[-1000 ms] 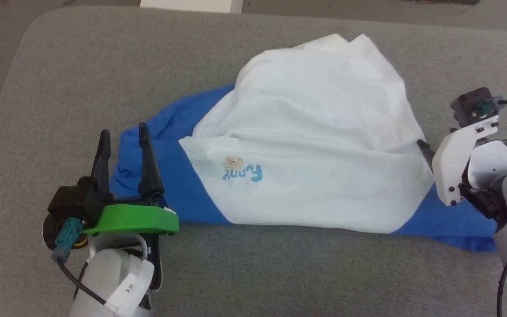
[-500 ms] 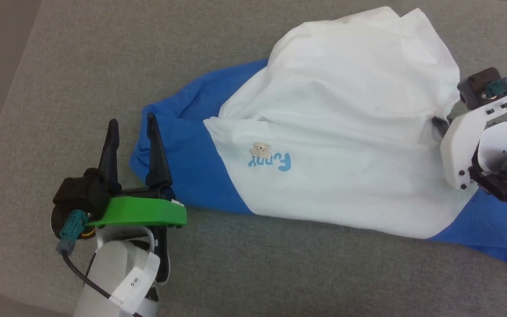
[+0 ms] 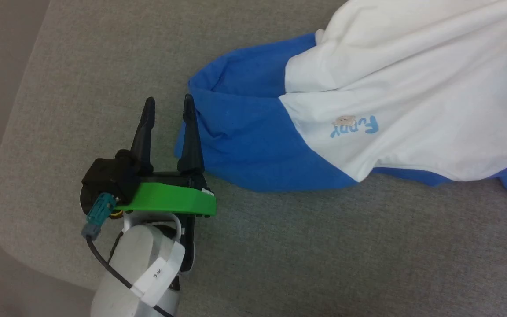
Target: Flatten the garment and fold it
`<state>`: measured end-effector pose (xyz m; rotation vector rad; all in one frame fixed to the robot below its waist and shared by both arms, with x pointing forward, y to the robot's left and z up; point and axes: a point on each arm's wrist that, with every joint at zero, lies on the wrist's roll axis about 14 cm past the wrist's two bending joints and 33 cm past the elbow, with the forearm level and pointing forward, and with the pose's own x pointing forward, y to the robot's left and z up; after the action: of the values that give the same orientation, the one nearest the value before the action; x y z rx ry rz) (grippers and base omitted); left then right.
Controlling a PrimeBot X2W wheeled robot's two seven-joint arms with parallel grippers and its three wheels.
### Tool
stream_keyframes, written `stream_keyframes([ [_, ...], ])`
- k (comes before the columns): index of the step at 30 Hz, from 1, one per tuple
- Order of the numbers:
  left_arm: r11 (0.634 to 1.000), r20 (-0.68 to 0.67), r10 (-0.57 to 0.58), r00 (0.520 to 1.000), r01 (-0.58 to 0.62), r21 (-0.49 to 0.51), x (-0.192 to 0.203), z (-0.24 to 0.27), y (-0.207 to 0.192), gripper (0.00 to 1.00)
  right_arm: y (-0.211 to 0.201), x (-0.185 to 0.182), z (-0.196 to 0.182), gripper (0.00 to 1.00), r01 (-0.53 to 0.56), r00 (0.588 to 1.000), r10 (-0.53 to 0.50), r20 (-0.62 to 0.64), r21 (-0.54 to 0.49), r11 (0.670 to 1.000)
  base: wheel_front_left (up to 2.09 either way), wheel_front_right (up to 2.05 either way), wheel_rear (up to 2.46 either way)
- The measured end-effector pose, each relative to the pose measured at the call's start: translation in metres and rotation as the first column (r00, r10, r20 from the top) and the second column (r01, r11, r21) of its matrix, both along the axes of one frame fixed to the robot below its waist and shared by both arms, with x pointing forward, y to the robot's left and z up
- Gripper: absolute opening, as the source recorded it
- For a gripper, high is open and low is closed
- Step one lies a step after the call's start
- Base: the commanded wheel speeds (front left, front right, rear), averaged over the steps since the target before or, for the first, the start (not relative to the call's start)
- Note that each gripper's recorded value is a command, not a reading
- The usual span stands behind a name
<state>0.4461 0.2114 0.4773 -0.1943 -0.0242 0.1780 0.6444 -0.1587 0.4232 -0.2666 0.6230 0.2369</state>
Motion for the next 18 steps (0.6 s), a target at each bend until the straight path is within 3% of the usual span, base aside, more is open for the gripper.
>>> stream_keyframes([
  [2, 1.000, -0.015, 0.014, 1.000, -0.014, 0.002, -0.002, -0.005, 0.004, 1.00, 0.006, 0.001, -0.012, 0.00, -0.001, 1.000, 0.001, -0.025, -0.001, 1.000, 0.00, 0.00, 0.00],
  [4, 1.000, -0.030, 0.022, 0.999, -0.022, 0.004, -0.004, -0.009, 0.007, 1.00, 0.013, -0.001, -0.026, 1.00, -0.009, 0.998, 0.009, -0.055, -0.005, 1.000, 0.00, 0.00, 0.00],
  [9, 1.000, -0.043, 0.027, 0.999, -0.027, 0.005, -0.007, -0.012, 0.009, 1.00, 0.022, 0.004, -0.012, 1.00, -0.008, 1.000, 0.007, 0.020, 0.066, 0.998, 0.00, 0.00, 0.00],
  [12, 1.000, -0.035, 0.021, 0.999, -0.021, 0.001, -0.009, -0.008, 0.008, 1.00, 0.024, 0.001, 0.022, 1.00, -0.015, 0.987, -0.012, 0.158, 0.172, 0.985, 0.00, 0.00, 0.00],
  [18, 0.999, -0.020, -0.034, 0.999, 0.034, -0.017, -0.009, -0.003, -0.007, 1.00, 0.011, -0.036, 0.056, 1.00, -0.025, 0.949, -0.069, 0.307, 0.292, 0.956, 0.00, 0.00, 0.00],
])
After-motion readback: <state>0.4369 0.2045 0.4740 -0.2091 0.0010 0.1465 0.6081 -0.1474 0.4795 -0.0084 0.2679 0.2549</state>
